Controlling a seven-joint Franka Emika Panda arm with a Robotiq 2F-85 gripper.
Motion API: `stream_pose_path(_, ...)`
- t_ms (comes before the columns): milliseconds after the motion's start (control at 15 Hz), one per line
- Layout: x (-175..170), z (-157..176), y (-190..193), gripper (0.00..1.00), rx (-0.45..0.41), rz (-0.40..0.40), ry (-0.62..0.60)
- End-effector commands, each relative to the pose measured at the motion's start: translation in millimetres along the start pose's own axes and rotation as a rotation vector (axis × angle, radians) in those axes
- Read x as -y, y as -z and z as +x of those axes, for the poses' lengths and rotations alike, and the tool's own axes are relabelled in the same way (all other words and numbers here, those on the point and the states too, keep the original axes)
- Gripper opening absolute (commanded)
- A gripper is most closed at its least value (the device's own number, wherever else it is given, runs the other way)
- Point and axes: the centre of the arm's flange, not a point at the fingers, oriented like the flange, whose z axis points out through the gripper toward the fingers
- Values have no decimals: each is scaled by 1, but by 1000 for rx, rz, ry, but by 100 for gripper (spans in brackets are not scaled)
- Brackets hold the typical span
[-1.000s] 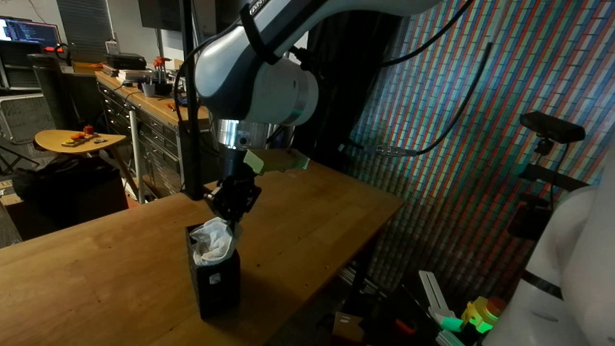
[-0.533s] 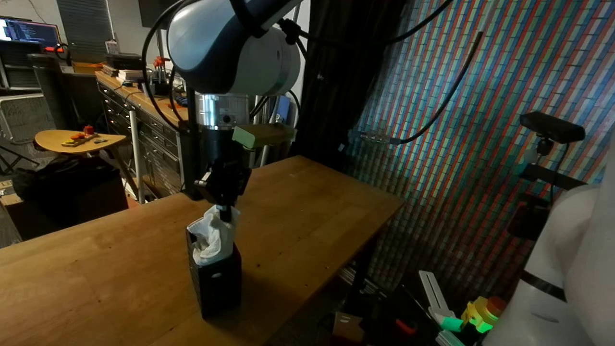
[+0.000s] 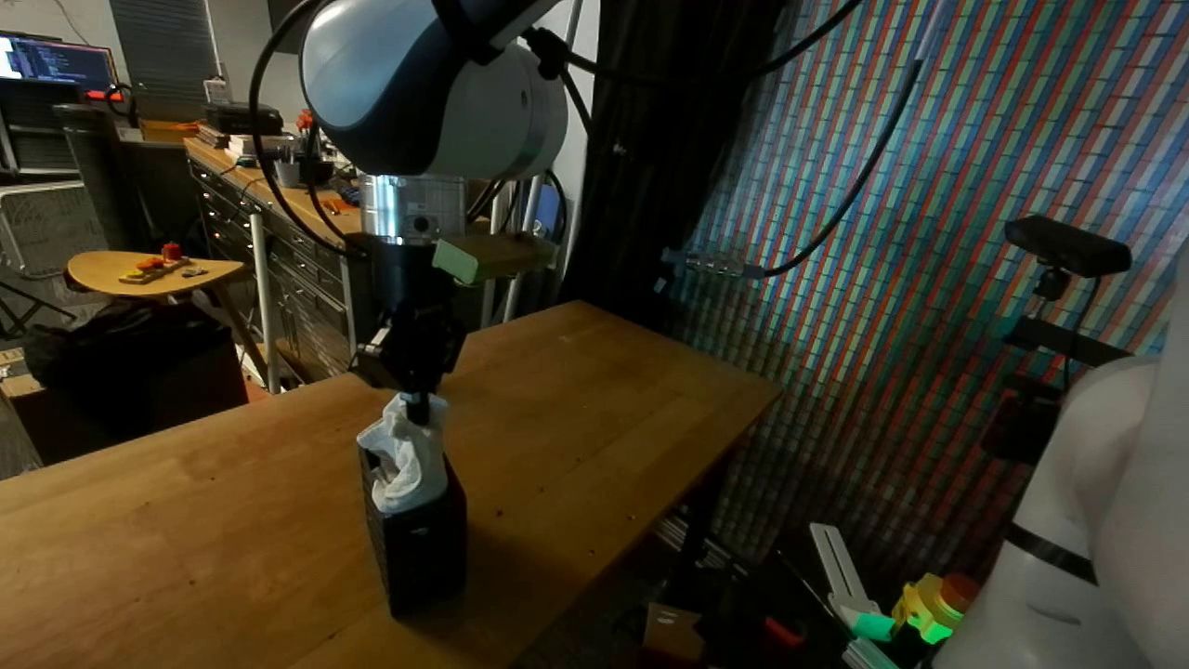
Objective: Put the towel in the box
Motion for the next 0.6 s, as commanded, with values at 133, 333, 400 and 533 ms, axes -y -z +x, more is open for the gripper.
stream_pose_path(133,13,19,3,7,-87,-56,137)
stream_pose_path(333,26,22,-5,7,-90,-69,299)
stream_pose_path(400,30,22,-8,7,-93,-68,348)
stream_pose_path(533,36,20,-13,7,-113,-58,446)
